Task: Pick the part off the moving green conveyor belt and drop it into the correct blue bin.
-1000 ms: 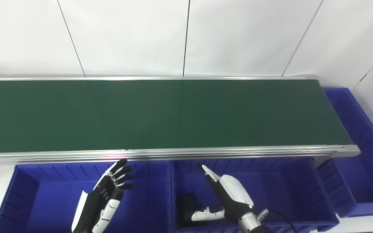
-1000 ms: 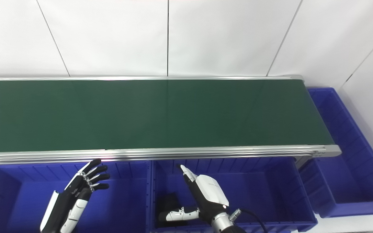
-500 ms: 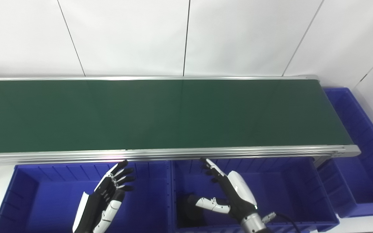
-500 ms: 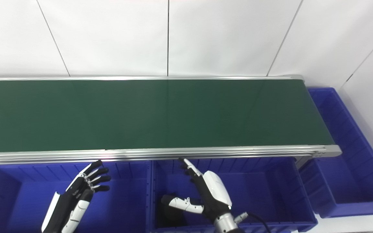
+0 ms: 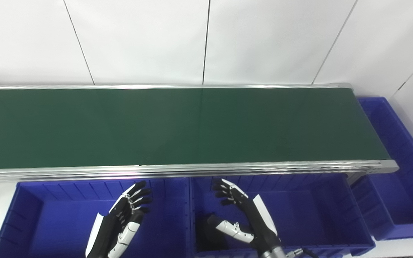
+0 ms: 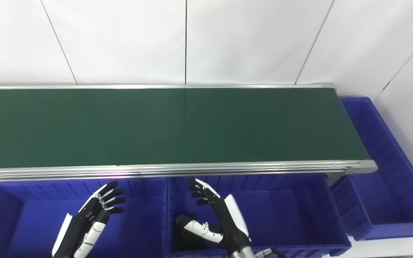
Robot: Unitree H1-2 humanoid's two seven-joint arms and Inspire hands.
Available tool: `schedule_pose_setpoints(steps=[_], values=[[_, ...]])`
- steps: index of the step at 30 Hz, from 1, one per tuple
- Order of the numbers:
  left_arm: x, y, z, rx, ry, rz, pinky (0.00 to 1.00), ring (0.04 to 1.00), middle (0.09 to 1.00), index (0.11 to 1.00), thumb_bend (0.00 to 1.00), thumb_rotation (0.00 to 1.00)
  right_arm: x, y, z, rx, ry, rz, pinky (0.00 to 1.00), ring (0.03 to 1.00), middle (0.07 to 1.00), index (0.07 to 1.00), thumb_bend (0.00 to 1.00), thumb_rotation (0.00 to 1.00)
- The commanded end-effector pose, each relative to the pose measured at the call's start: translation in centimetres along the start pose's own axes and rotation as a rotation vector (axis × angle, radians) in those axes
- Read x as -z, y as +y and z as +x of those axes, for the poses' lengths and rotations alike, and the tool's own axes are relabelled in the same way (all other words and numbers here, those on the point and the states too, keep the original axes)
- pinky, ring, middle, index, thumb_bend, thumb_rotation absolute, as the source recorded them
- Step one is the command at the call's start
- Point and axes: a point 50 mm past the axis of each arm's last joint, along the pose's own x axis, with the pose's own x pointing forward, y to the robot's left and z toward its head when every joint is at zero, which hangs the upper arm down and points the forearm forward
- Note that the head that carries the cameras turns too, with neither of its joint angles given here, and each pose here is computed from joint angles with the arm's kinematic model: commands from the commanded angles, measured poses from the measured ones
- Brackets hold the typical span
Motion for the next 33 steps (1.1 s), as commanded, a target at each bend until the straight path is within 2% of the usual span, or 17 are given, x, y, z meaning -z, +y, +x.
schedule_pose_setpoints(steps=[1,7,15,25,33], values=[[-0.7,-0.4,0.4,-0.001,-0.058,0.002,0.69,0.763,0.815,0.860,0.64,0.78,-0.9,-0.3,0.6,-0.011,-0.091,0.005,0.70,0.775,0.815,0.857,0.72,0.72],[-0.6,-0.7,0.4,0.009,-0.045,0.017,0.69,0.769,0.821,0.865,0.64,0.78,-0.2,-0.5,0.7,-0.063,-0.087,0.009,0.71,0.795,0.844,0.881,0.77,0.75],[-0.4,-1.0,0.5,0.028,-0.032,0.021,0.71,0.798,0.851,0.888,0.66,0.80,0.2,-1.1,0.3,-0.045,-0.098,0.076,0.71,0.793,0.839,0.883,0.81,0.74],[-0.5,-1.0,1.0,0.029,-0.041,0.025,0.71,0.801,0.857,0.891,0.66,0.83,0.0,-1.5,-0.3,-0.027,-0.153,0.120,0.70,0.783,0.827,0.877,0.73,0.72],[-0.2,-1.7,1.1,0.035,-0.035,0.021,0.70,0.789,0.838,0.886,0.67,0.82,-0.2,-2.5,-0.5,-0.016,-0.157,0.111,0.70,0.774,0.819,0.870,0.71,0.71]])
